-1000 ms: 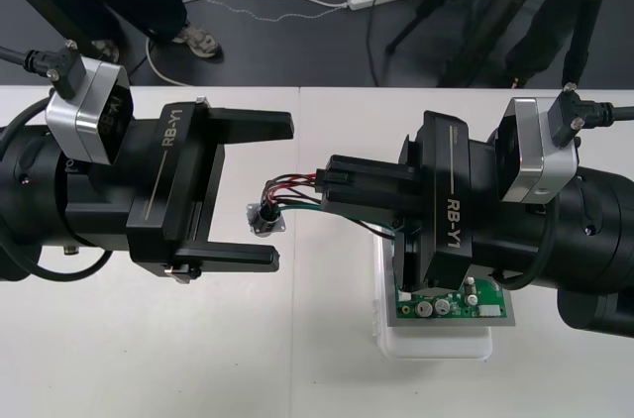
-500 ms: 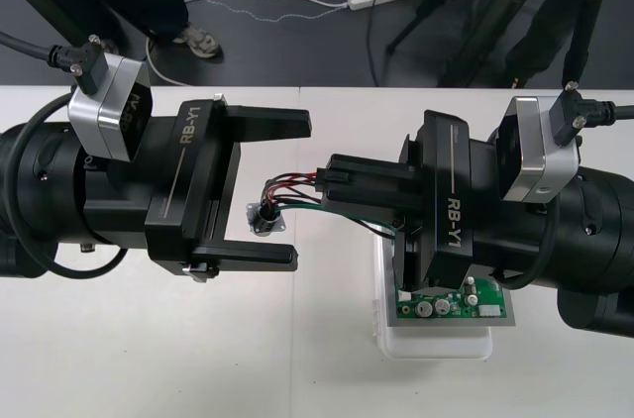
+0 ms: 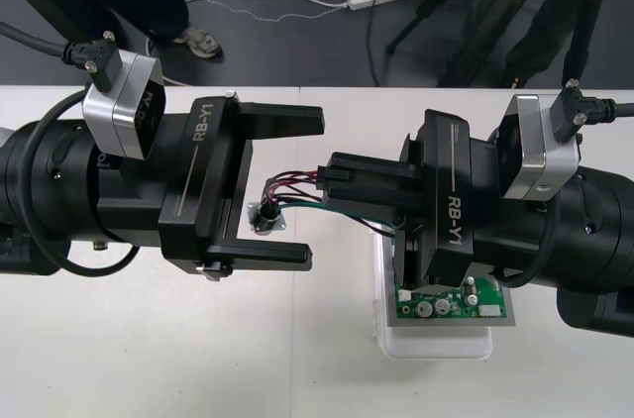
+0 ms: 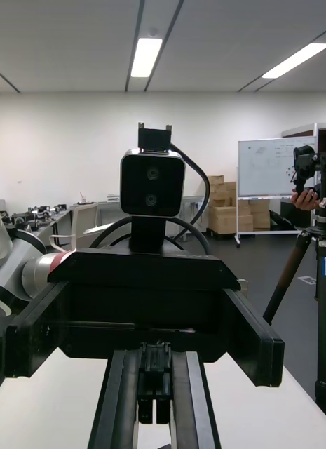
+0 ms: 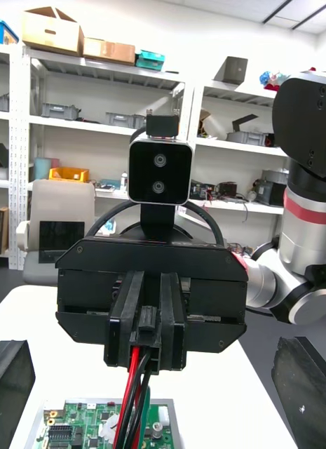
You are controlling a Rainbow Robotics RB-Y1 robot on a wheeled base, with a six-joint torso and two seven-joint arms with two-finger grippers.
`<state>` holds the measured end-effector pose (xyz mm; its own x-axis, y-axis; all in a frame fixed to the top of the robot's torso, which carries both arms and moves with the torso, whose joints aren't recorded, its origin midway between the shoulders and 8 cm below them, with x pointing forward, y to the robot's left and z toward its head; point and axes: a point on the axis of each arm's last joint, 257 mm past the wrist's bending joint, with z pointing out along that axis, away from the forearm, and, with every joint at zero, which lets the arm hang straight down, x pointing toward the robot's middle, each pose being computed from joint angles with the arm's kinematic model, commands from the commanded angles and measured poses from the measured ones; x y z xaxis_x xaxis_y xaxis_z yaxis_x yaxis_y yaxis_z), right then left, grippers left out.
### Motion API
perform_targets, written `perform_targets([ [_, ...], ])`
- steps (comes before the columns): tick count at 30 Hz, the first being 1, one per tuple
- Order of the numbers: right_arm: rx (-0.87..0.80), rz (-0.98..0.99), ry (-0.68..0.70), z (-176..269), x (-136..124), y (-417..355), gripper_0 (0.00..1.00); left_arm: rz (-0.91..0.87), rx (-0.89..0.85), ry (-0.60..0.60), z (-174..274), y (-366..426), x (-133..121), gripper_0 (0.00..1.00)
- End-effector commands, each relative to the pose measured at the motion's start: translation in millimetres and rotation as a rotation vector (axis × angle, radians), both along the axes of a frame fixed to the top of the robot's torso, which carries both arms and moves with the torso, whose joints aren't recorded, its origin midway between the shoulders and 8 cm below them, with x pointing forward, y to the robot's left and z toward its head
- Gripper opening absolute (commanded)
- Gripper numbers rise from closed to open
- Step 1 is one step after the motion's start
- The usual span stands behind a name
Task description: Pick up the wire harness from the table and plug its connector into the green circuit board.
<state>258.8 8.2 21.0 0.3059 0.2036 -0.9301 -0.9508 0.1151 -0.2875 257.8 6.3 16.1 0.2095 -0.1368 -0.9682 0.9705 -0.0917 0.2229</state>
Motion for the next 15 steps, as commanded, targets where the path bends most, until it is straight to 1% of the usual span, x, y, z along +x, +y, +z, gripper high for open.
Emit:
perform_targets([
  [1, 0.035, 0.013, -0.026, 5.3, -7.9, 4.7, 0.0, 0.001, -0.026, 0.031, 14.0, -9.9, 4.8, 1.0],
  [3, 0.036, 0.012, -0.023, 4.5, -7.1, 4.4, 0.0, 0.003, -0.025, 0.03, 13.8, -9.9, 5.5, 0.99],
  [5, 0.035, 0.013, -0.024, 4.5, -7.1, 4.4, 0.0, 0.002, -0.023, 0.031, 13.3, -10.1, 6.5, 0.95],
  [6, 0.035, 0.013, -0.024, 4.5, -7.1, 4.4, 0.0, 0.003, -0.023, 0.032, 13.0, -9.9, 7.0, 0.89],
  [7, 0.035, 0.012, -0.025, 4.5, -7.1, 4.4, 0.0, 0.004, -0.023, 0.031, 13.8, -10.1, 7.8, 0.81],
  [8, 0.036, 0.013, -0.026, 4.8, -7.3, 4.3, 0.0, 0.005, -0.025, 0.031, 14.4, -9.7, 8.0, 0.79],
  [9, 0.038, 0.014, -0.026, 5.4, -7.6, 4.4, 0.0, 0.004, -0.023, 0.031, 13.8, -10.1, 7.8, 0.75],
  [12, 0.04, 0.016, -0.026, 5.8, -8.2, 4.1, 0.0, 0.004, -0.023, 0.032, 13.3, -9.9, 8.0, 0.72],
  [14, 0.039, 0.016, -0.028, 5.3, -8.4, 4.0, 0.0, 0.005, -0.024, 0.032, 13.9, -9.6, 8.2, 0.66],
  [15, 0.039, 0.016, -0.028, 5.3, -8.4, 4.0, 0.0, 0.005, -0.024, 0.032, 13.9, -9.6, 8.2, 0.66],
])
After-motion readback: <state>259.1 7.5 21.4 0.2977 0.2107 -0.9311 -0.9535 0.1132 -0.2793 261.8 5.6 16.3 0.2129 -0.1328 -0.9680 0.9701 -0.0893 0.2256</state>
